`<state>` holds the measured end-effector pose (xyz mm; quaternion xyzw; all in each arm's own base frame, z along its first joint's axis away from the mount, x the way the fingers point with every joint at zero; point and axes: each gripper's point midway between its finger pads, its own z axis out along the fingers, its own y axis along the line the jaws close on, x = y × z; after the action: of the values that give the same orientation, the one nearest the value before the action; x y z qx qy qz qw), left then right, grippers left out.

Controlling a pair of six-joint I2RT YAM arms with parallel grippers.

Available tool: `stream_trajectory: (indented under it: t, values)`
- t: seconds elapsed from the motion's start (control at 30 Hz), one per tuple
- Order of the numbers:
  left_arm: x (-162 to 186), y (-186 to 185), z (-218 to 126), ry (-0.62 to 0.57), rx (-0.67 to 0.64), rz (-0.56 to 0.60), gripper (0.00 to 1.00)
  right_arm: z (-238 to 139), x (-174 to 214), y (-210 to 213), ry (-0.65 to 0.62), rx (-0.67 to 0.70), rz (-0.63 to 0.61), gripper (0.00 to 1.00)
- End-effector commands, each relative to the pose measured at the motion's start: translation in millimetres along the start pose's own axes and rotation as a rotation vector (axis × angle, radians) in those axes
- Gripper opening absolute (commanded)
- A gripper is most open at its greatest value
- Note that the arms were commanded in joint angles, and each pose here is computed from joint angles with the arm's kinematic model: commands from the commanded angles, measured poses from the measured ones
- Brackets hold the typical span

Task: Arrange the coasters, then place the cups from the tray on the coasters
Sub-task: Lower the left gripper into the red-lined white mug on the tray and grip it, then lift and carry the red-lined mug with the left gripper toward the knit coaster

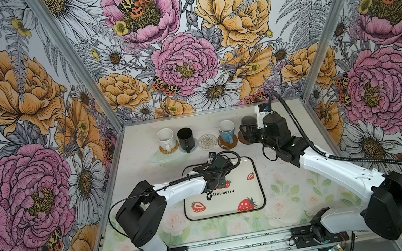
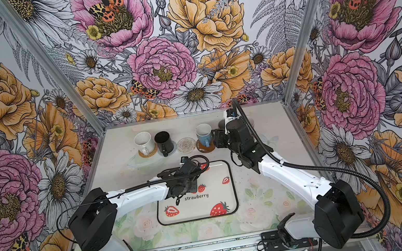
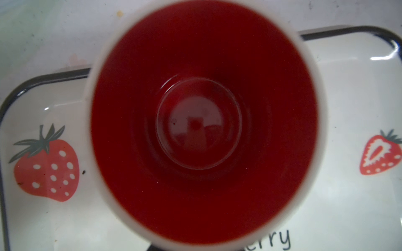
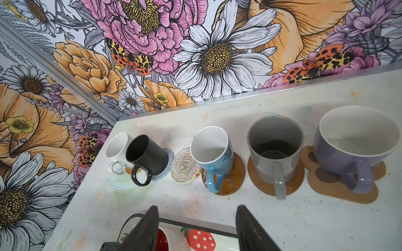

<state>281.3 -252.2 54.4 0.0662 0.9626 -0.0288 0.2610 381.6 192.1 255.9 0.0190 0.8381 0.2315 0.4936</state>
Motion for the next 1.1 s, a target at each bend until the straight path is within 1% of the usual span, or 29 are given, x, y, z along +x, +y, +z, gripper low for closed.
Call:
stream_trajectory:
  t: [0.0,0.17,0.27,0.73,1.07]
  values:
    - [-10,6,5,-0.039,-0.024,-0.010,0.19,4,-5,1,-0.016,-0.013,0.016,0.59]
    - [-10,5,5,-0.038,-0.025,-0.008,0.09,5,-5,1,-0.015,-0.017,0.016,0.59]
    - [-11,6,3,-0.044,-0.025,-0.010,0.00,5,-4,0,-0.012,-0.015,0.017,0.59]
    - [-19,5,-22,-0.114,-0.006,-0.015,0.00,4,-4,0,-0.013,-0.018,0.017,0.59]
    - [-31,6,-43,-0.173,0.020,-0.036,0.00,4,-4,1,-0.010,-0.024,0.019,0.59]
